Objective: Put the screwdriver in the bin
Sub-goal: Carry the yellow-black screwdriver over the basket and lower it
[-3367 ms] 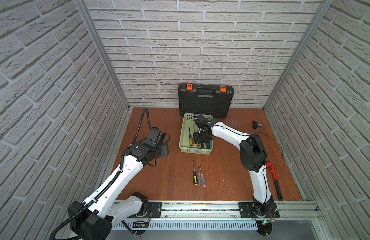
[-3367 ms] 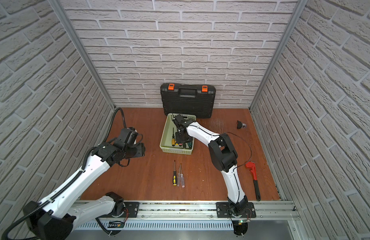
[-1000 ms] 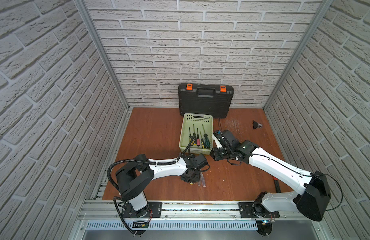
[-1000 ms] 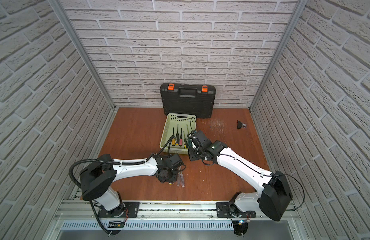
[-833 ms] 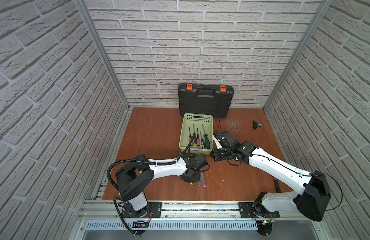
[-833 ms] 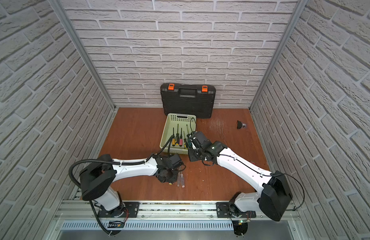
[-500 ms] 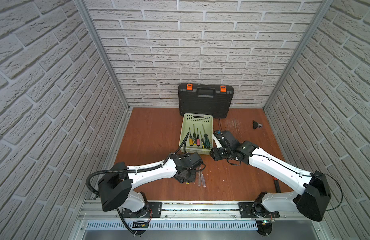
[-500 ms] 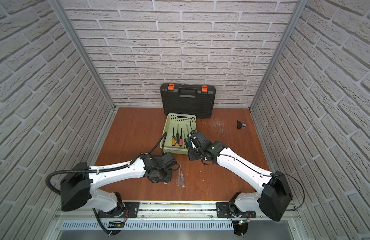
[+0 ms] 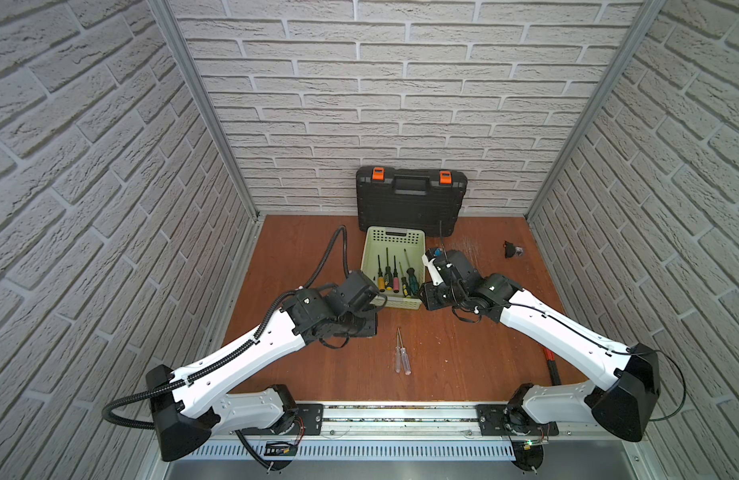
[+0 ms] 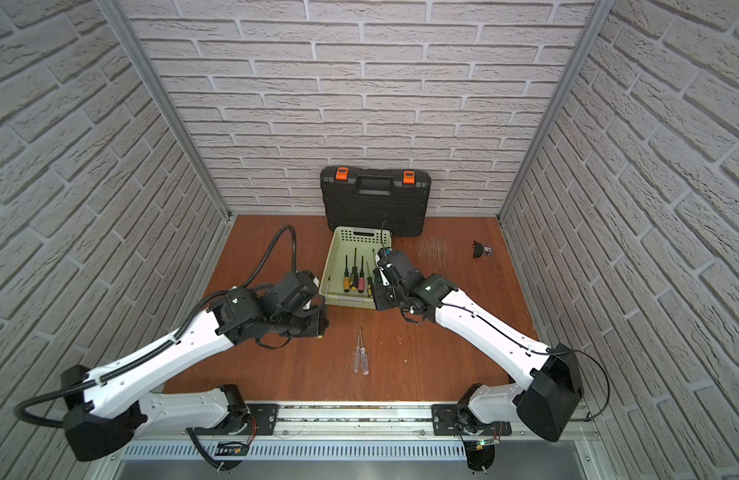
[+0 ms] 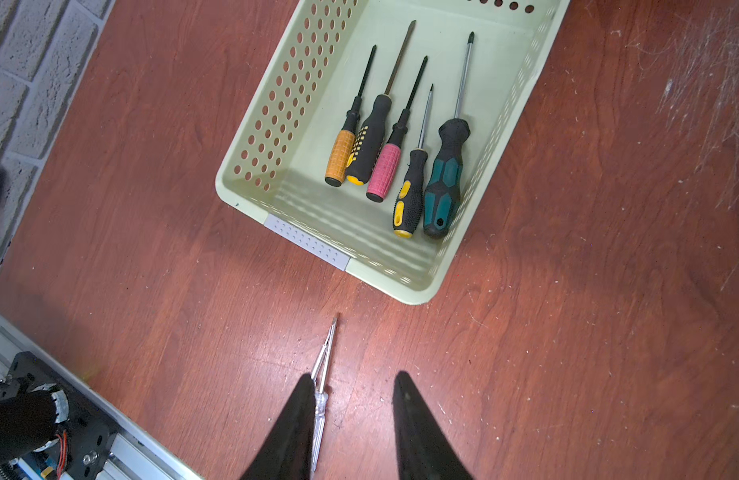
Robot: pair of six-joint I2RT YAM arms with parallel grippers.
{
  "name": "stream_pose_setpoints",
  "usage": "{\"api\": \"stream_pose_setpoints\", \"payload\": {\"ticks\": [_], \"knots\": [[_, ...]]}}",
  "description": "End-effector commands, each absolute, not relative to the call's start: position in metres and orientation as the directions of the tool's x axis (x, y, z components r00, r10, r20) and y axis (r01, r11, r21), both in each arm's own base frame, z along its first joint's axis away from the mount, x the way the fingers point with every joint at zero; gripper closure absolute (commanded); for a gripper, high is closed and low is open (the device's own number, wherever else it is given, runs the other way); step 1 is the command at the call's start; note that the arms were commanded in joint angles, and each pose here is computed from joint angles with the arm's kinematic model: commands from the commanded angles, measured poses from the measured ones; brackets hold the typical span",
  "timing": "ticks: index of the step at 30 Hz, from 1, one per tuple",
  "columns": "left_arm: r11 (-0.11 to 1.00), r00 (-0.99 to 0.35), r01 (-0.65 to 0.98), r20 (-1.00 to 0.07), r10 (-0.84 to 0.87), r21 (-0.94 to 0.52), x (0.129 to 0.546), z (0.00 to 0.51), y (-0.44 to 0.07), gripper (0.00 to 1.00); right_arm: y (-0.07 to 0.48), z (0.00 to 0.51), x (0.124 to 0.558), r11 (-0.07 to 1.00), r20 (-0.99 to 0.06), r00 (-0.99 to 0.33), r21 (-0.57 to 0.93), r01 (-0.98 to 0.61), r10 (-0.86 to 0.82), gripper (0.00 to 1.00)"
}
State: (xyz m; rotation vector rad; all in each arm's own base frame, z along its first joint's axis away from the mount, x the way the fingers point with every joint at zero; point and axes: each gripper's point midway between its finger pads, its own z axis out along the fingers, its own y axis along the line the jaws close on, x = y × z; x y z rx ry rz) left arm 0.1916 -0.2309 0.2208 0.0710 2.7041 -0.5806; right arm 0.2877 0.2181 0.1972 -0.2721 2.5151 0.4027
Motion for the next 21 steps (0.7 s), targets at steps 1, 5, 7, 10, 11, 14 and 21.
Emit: {"api": "stream_pose_setpoints", "payload": {"ticks": [1, 5, 7, 10, 11, 14, 21], "knots": [[0.913, -0.904, 0.177, -0.428, 0.003, -0.367, 0.236, 0.23, -0.244, 0.91, 0.222, 0.209, 0.292, 0.929, -0.59, -0.798, 0.212, -0.303, -0.126, 0.66], [0.91, -0.887, 0.2, -0.462, 0.01, -0.364, 0.289, 0.229, -0.261, 0.91, 0.221, 0.216, 0.289, 0.925, -0.607, -0.789, 0.235, -0.297, -0.099, 0.66], [0.921, -0.89, 0.198, -0.456, 0.026, -0.335, 0.316, 0.218, -0.263, 0.91, 0.218, 0.21, 0.285, 0.927, -0.601, -0.794, 0.243, -0.286, -0.088, 0.66], [0.943, -0.896, 0.184, -0.441, 0.045, -0.279, 0.347, 0.201, -0.26, 0.91, 0.213, 0.202, 0.279, 0.93, -0.584, -0.808, 0.247, -0.271, -0.081, 0.66], [0.946, -0.898, 0.178, -0.438, 0.044, -0.269, 0.355, 0.196, -0.259, 0.91, 0.212, 0.199, 0.277, 0.932, -0.579, -0.812, 0.247, -0.266, -0.078, 0.67], [0.948, -0.911, 0.169, -0.41, 0.046, -0.268, 0.374, 0.177, -0.262, 0.91, 0.207, 0.192, 0.273, 0.936, -0.571, -0.817, 0.244, -0.255, -0.074, 0.67], [0.958, -0.944, 0.177, -0.315, 0.1, -0.225, 0.389, 0.131, -0.272, 0.91, 0.205, 0.197, 0.274, 0.94, -0.592, -0.804, 0.239, -0.245, -0.059, 0.67]]}}
